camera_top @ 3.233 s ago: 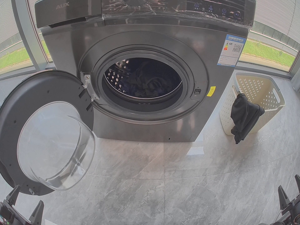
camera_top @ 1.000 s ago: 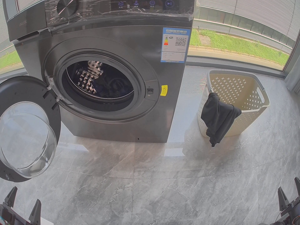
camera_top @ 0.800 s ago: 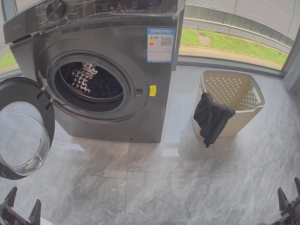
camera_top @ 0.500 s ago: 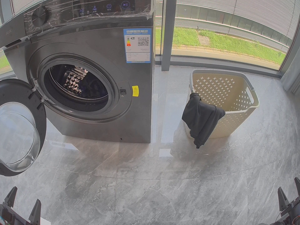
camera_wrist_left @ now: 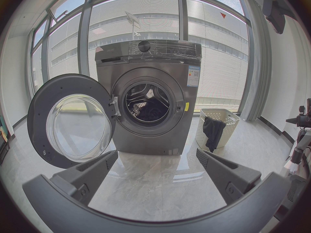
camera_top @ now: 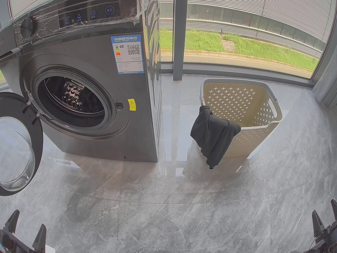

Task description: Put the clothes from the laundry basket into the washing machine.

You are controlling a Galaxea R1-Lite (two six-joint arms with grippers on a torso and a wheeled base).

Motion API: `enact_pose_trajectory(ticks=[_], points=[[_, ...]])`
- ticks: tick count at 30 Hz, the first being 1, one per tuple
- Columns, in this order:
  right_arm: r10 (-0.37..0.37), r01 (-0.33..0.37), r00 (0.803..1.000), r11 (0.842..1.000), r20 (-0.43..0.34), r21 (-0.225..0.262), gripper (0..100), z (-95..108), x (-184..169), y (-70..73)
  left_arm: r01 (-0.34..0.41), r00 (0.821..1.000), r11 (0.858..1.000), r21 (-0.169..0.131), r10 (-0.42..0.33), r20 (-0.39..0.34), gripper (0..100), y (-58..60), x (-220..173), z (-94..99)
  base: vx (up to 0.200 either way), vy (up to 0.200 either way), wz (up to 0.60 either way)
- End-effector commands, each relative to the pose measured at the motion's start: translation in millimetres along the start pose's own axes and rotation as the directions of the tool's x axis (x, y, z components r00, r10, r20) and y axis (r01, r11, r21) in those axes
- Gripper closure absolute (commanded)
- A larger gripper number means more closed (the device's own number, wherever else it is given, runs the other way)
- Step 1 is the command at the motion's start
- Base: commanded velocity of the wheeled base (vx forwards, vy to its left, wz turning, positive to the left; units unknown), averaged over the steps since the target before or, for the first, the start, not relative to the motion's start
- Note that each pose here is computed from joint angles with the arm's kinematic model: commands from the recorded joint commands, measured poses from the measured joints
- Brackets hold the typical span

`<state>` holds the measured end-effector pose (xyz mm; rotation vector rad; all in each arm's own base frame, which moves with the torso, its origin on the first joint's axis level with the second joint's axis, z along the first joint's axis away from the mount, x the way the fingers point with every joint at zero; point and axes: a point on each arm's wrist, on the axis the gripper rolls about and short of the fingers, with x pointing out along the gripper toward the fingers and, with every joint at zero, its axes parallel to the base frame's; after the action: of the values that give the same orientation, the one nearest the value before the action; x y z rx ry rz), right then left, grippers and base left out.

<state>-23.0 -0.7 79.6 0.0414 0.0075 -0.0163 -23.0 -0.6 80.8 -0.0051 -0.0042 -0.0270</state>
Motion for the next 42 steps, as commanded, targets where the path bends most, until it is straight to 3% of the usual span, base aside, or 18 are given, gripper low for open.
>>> enact_pose_trajectory(ticks=[1,12,21,30,42], points=[[0.001,-0.001,1.0,1.0,0.006,0.0,0,-2.7,-0.5,-0.1,-0.001,1.0,1.0,-0.003,0.001,-0.004,0,0.0,0.3,-5.2,0.0,-0.2,0.0],[0.001,-0.001,1.0,1.0,0.005,0.0,0,-2.8,-0.5,-0.1,-0.001,1.0,1.0,-0.001,0.001,-0.004,0,0.0,0.3,-5.2,0.0,-0.036,0.0],[0.007,-0.007,1.0,1.0,0.003,-0.008,0,-3.3,-0.4,-0.1,-0.001,1.0,1.0,-0.001,0.001,-0.004,0,0.0,0.3,-5.2,0.2,0.0,0.0],[0.006,-0.006,1.0,1.0,0.005,-0.008,0,-3.1,-0.4,0.0,-0.001,1.0,1.0,-0.003,0.001,-0.004,0,0.0,0.3,-5.2,0.0,0.0,0.0],[-0.002,0.002,1.0,1.0,0.009,-0.001,0,-3.7,0.1,-0.2,-0.001,1.0,1.0,-0.003,0.001,-0.004,0,0.0,0.3,-5.2,0.0,-0.15,0.0]])
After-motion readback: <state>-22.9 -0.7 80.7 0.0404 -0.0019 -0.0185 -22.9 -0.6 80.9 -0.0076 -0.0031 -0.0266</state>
